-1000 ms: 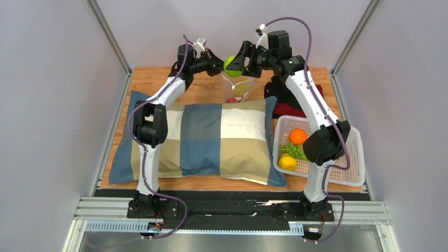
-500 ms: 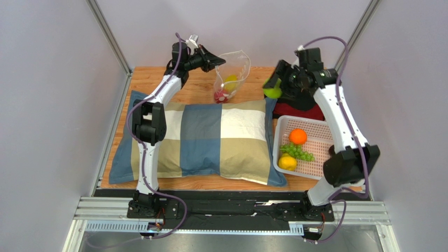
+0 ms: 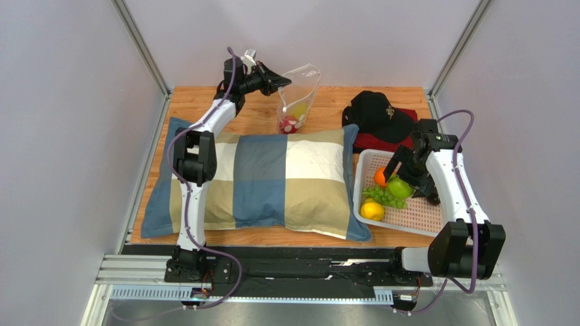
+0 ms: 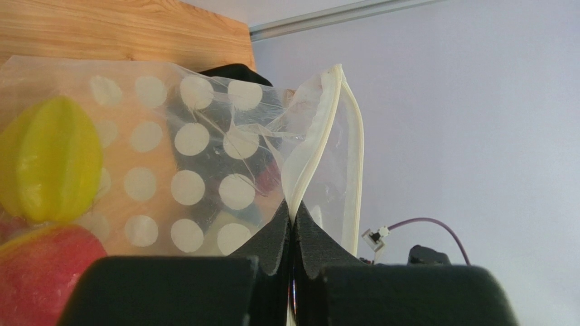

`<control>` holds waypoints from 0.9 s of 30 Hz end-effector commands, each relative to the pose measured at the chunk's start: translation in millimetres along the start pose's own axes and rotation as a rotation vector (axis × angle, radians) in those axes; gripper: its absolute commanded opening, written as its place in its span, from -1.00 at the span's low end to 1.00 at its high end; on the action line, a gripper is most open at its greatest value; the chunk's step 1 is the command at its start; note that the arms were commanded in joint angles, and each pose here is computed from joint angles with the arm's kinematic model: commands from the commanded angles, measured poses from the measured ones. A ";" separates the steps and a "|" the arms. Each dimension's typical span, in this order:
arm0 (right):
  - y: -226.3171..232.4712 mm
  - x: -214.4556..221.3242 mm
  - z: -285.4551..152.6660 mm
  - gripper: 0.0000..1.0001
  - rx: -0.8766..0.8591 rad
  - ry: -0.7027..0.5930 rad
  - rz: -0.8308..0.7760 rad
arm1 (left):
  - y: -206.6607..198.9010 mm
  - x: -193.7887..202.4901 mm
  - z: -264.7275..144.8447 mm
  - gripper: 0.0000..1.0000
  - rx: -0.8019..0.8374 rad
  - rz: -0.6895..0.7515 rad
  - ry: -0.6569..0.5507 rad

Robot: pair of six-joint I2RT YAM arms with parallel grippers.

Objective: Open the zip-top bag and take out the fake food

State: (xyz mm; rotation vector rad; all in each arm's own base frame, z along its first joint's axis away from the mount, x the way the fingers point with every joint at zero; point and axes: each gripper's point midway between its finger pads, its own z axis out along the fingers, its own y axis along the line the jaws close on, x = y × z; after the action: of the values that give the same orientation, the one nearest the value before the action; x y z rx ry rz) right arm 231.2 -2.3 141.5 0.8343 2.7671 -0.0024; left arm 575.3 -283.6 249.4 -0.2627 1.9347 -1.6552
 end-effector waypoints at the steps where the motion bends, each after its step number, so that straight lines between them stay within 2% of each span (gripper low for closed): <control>1: -3.8 -19.4 -12.6 0.94 0.030 -0.076 -0.037 | -25.5 -9.5 -2.9 -1.00 0.067 0.053 -0.015; 6: 16.9 -47.4 -37.9 0.96 -0.031 -0.159 -0.038 | -46.6 -14.5 -4.8 -1.00 0.108 0.082 -0.023; 8: 36.0 -57.9 -46.5 0.95 -0.080 -0.201 -0.067 | -55.0 -16.4 -5.5 -1.00 0.128 0.096 -0.027; 10: 73.6 -60.3 -62.1 0.89 -0.203 -0.242 -0.136 | -57.8 -17.1 -5.8 -1.00 0.135 0.109 -0.028; 13: 138.0 -81.9 -87.6 0.70 -0.427 -0.348 -0.176 | -61.7 -17.7 -6.6 -1.00 0.138 0.139 -0.037; 15: 167.5 -90.8 -92.0 0.55 -0.489 -0.365 -0.198 | -64.2 -17.3 -8.7 -1.00 0.137 0.166 -0.043; 17: 208.6 -99.8 -118.3 0.46 -0.608 -0.419 -0.246 | -59.7 -16.3 -8.5 -1.00 0.121 0.166 -0.039; 18: 231.4 -95.1 -111.9 0.38 -0.638 -0.390 -0.284 | -57.6 -14.9 -7.5 -1.00 0.118 0.158 -0.034; 19: 251.4 -106.7 -135.6 0.34 -0.697 -0.448 -0.302 | -57.0 -13.9 -6.4 -1.00 0.124 0.157 -0.031; 21: 288.5 -105.1 -130.6 0.22 -0.735 -0.428 -0.349 | -48.1 -8.2 -2.4 -1.00 0.119 0.135 -0.019; 23: 318.2 -114.6 -156.6 0.13 -0.815 -0.481 -0.372 | -42.5 -1.0 1.7 -1.00 0.120 0.125 -0.012; 24: 338.4 -113.3 -133.9 0.11 -0.811 -0.440 -0.387 | -40.3 -0.5 2.9 -1.00 0.119 0.120 -0.014; 25: 350.0 -114.0 -132.2 0.09 -0.832 -0.433 -0.392 | -39.3 1.3 5.5 -1.00 0.125 0.116 -0.013; 26: 364.3 -120.0 -146.7 -0.05 -0.878 -0.457 -0.393 | -38.7 1.7 6.9 -1.00 0.128 0.114 -0.012; 27: 374.9 -117.8 -144.3 -0.10 -0.899 -0.443 -0.405 | -38.2 1.0 7.4 -1.00 0.130 0.111 -0.016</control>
State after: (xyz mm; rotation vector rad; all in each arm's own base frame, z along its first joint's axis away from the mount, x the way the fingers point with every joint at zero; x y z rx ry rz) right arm 470.6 217.7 309.9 0.1019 2.2089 0.6621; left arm 574.8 -289.3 268.3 -0.1820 1.8598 -1.6659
